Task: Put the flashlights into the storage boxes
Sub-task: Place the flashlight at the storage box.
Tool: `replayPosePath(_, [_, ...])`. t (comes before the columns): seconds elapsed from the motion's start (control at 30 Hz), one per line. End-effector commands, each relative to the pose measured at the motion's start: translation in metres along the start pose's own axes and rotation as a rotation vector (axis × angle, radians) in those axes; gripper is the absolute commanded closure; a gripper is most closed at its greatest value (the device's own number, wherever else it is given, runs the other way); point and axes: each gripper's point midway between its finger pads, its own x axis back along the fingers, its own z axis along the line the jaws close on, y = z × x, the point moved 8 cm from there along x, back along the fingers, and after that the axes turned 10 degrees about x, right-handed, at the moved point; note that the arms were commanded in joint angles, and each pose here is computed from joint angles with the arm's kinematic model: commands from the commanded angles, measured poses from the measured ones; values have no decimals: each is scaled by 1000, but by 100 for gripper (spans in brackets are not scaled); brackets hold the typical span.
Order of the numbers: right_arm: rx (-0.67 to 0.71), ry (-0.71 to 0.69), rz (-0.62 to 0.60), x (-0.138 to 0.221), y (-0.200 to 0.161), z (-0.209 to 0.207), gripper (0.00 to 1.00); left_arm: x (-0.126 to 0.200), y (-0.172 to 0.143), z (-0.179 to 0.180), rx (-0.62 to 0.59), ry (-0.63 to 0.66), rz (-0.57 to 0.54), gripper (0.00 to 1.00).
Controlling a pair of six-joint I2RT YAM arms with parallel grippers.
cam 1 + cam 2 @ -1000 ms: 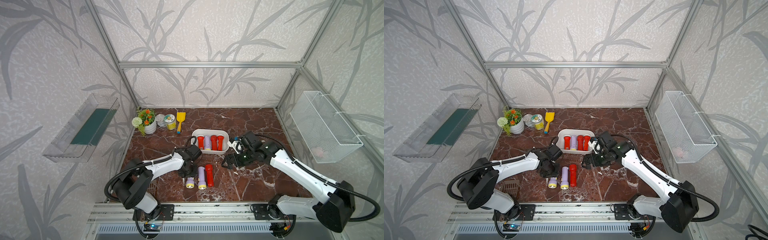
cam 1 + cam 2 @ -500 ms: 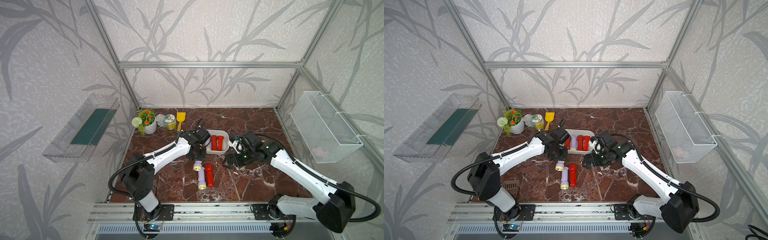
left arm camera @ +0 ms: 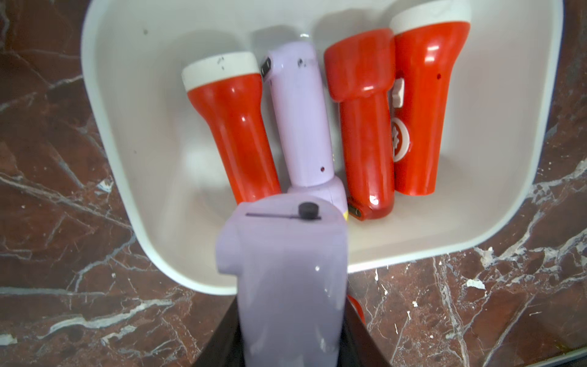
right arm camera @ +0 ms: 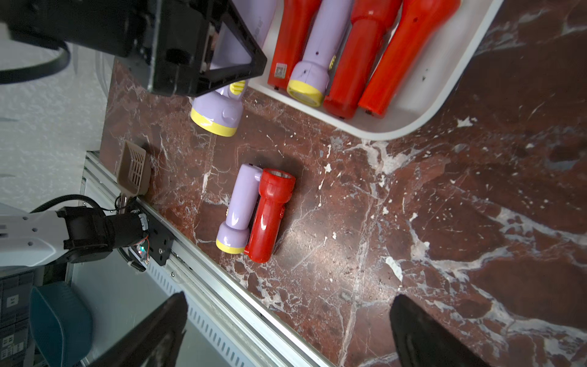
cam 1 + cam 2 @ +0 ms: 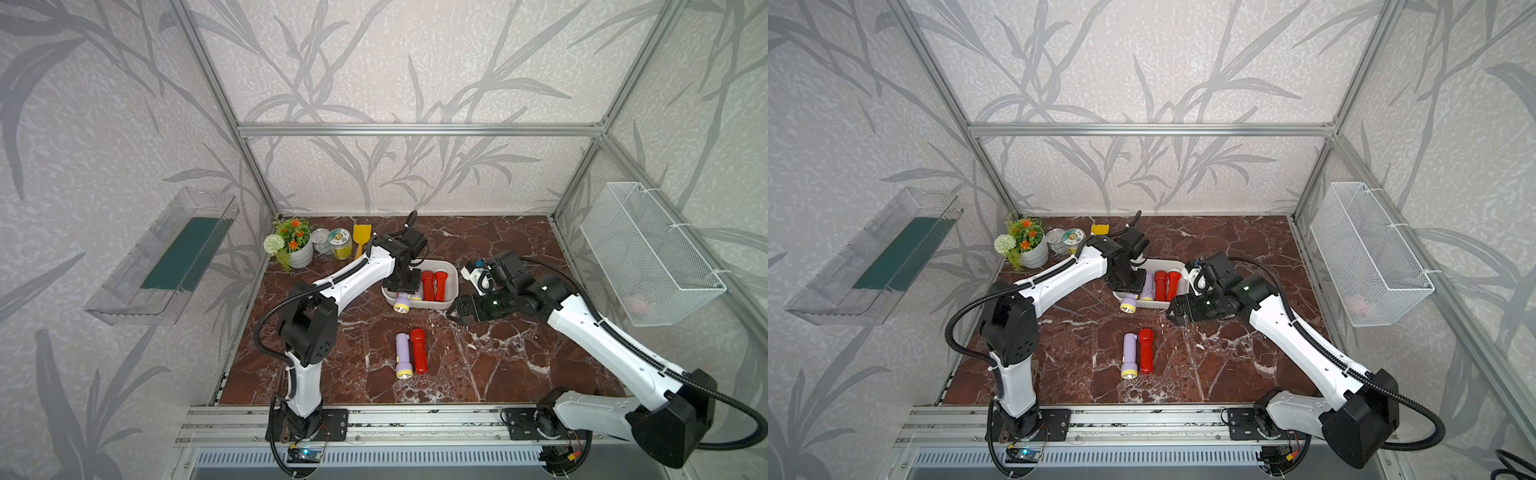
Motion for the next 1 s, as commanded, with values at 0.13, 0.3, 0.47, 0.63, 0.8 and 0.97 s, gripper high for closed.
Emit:
replayPosePath(0.13, [31,-29,-53,2,31,-5,1,-9,31,10,-20,-7,15,74])
replayPosePath(0.3, [14,-30,-51,-4,40,-9,1,-23,47,13,-1,-36,23,74])
replayPosePath(0.47, [4,-38,-49,-7,45,-12,1,-33,58,12,-11,-48,27,74])
replayPosePath(0.63, [-3,-47,-42,-8,49,-14,1,-43,64,17,-3,-50,46,74])
replayPosePath(0.8, [-9,-52,-35,-10,52,-15,1,-52,61,22,6,-51,76,74])
replayPosePath(0.97, [-21,-47,-21,-16,52,-17,1,-55,58,23,8,-56,92,67])
